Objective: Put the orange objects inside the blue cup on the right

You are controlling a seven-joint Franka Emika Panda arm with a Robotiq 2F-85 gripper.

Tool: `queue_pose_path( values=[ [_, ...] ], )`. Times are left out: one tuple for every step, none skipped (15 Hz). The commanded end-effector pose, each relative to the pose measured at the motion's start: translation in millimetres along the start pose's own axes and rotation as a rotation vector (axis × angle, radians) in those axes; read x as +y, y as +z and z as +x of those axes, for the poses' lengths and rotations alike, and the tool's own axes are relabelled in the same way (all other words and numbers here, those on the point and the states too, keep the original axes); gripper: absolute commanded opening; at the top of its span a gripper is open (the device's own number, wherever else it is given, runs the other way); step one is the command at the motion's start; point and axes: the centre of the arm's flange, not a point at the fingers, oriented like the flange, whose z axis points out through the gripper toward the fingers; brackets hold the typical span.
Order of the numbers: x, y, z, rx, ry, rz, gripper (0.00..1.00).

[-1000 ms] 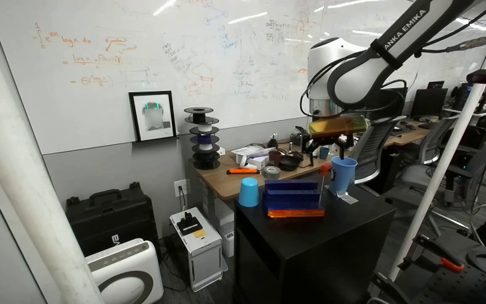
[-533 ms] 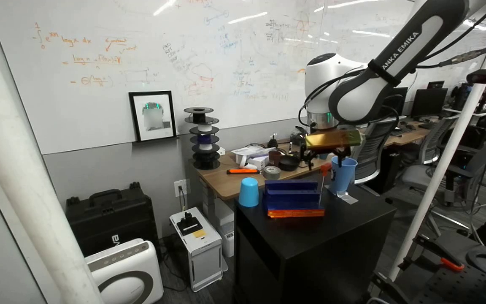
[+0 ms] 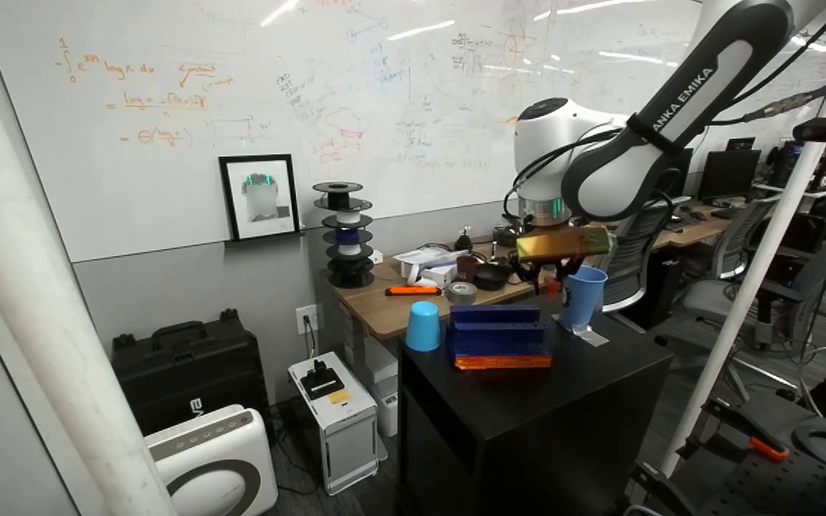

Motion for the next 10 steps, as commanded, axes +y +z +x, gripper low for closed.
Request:
queue_pose_path(
  values=[
    [-5.3, -4.1, -3.9, 0.038, -0.018, 0.009, 0.11],
    [-5.4, -7.1, -5.1, 0.042, -0.029, 0.012, 0.09],
    [-5.4, -11.6, -6.1, 0.045, -0.037, 0.014, 0.08],
    [-4.8, -15.2, -6.8, 0.050, -0.040, 0.018, 0.12],
    [-3.7, -19.0, -7.3, 0.054, -0.045, 0.022, 0.12],
    [-1.9, -24.2, -7.8, 0.063, -0.046, 0.026, 0.12],
    [-0.5, -28.7, -8.1, 0.068, -0.049, 0.031, 0.12],
    [1.7, -34.9, -8.2, 0.077, -0.050, 0.035, 0.12],
    [3.6, -40.6, -8.4, 0.087, -0.053, 0.041, 0.12],
    [6.8, -48.1, -9.1, 0.097, -0.056, 0.048, 0.13]
  ],
)
